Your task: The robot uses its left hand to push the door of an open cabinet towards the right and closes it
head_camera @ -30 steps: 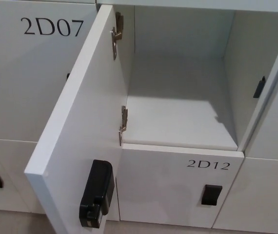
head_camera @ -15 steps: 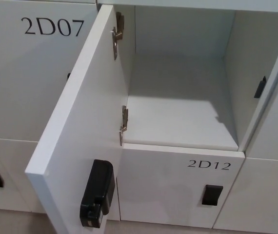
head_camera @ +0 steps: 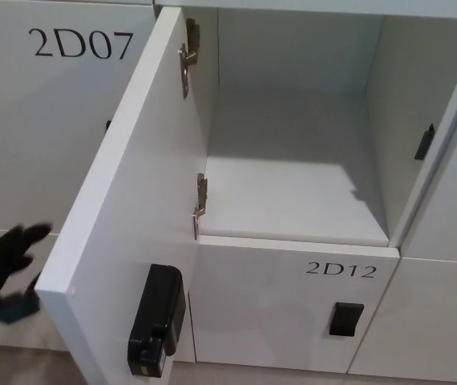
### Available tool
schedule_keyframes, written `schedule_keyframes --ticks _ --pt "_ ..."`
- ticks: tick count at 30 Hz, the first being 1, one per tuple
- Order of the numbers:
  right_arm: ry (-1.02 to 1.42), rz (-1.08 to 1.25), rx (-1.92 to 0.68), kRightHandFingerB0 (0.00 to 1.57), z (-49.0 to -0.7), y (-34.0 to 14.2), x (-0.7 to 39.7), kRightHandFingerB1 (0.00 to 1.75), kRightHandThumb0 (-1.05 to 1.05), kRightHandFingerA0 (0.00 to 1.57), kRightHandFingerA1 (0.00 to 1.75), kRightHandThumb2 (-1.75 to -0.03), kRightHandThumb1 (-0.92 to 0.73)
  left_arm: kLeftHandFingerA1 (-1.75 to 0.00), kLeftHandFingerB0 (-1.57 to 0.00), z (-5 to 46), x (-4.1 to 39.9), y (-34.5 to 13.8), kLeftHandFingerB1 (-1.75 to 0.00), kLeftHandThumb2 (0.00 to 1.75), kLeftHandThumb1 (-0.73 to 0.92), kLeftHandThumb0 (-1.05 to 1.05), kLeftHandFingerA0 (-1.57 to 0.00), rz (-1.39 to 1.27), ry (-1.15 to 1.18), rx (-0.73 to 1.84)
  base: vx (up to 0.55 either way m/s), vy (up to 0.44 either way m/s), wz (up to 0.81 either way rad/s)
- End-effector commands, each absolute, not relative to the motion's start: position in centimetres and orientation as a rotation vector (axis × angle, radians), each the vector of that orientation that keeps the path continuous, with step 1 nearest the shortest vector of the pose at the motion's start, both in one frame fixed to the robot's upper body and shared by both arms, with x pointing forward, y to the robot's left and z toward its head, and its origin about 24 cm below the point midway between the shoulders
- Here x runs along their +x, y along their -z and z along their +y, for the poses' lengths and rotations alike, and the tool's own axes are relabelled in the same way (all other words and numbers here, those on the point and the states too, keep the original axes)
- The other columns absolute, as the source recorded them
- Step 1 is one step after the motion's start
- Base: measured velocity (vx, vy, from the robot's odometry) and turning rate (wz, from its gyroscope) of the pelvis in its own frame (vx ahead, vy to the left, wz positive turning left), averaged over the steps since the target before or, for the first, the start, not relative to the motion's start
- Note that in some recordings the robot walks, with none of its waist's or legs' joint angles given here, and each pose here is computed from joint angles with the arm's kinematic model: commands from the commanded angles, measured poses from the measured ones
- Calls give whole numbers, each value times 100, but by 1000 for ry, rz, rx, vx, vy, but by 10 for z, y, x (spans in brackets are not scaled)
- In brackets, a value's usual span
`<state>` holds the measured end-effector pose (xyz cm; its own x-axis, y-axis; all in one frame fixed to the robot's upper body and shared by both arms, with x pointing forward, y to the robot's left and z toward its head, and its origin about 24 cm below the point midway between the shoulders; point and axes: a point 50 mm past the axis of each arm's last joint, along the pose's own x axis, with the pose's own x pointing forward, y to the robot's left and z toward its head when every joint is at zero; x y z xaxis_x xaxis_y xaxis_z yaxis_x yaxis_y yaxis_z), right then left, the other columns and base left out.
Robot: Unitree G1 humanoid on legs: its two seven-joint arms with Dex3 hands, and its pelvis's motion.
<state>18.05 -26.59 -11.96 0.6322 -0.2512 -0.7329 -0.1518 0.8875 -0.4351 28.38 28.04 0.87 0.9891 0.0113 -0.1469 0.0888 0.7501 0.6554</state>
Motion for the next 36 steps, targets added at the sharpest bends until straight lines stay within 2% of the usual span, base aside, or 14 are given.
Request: schedule_keyframes --ticks 1,4,5,7,10,11,23,24,26,29,30,33,34,36 --pt "76 890 -505 30 -272 117 180 33 -48 36 38 -65 -85 -36 -26 267 294 -19 -32 65 87 -57 -31 108 79 772 0 0 0" --pt "68 902 -525 31 -273 119 178 33 -49 36 37 -65 -85 -37 -26 243 308 -31 -32 66 87 -61 -29 59 148 805 0 0 0" --pt "72 900 -515 22 -273 118 178 46 -55 32 52 -97 -67 -38 -27 229 313 -35 -32 66 85 -60 -33 24 180 818 0 0 0" --pt "77 896 -505 21 -273 117 180 45 -55 32 52 -98 -67 -37 -27 200 323 -44 -31 67 88 -62 -32 -43 246 861 0 0 0" --pt "77 896 -507 21 -273 117 181 45 -55 32 52 -98 -67 -37 -27 196 323 -45 -31 67 88 -62 -32 -45 252 876 0 0 0" --pt "79 892 -497 31 -274 117 181 33 -50 36 37 -65 -84 -35 -27 175 326 -48 -31 66 88 -63 -31 -61 308 890 0 0 0" --pt "71 881 -505 30 -275 114 184 33 -48 35 38 -65 -85 -35 -28 4 322 -89 -31 67 89 -66 -37 -356 662 1013 2 0 1" --pt "84 875 -489 22 -275 113 186 46 -54 31 53 -97 -67 -33 -28 -29 316 -101 -30 67 88 -66 -34 -420 714 1014 0 0 0" --pt "94 867 -475 31 -275 112 189 33 -49 35 37 -65 -85 -33 -30 -90 292 -125 -30 66 85 -66 -35 -550 828 987 0 0 0" --pt "80 868 -490 31 -275 112 189 33 -49 35 37 -65 -85 -33 -30 -111 278 -132 -30 66 85 -66 -35 -585 878 930 0 0 0" --pt "71 862 -485 31 -270 113 190 34 -52 35 38 -65 -84 -67 0 -144 241 -138 -56 119 92 27 -13 -679 1029 893 0 0 0" --pt "59 850 -483 31 -264 114 191 34 -52 35 38 -65 -84 -73 -6 -185 167 -155 -63 142 92 59 -20 -843 1295 796 0 0 0" --pt "62 847 -492 31 -267 113 192 34 -52 35 38 -65 -84 -42 0 -183 154 -146 -21 132 92 47 0 -871 1336 774 0 0 0" --pt "65 844 -501 31 -270 111 193 34 -52 35 38 -65 -84 -42 0 -177 141 -132 -21 132 92 47 0 -908 1367 758 0 0 0"
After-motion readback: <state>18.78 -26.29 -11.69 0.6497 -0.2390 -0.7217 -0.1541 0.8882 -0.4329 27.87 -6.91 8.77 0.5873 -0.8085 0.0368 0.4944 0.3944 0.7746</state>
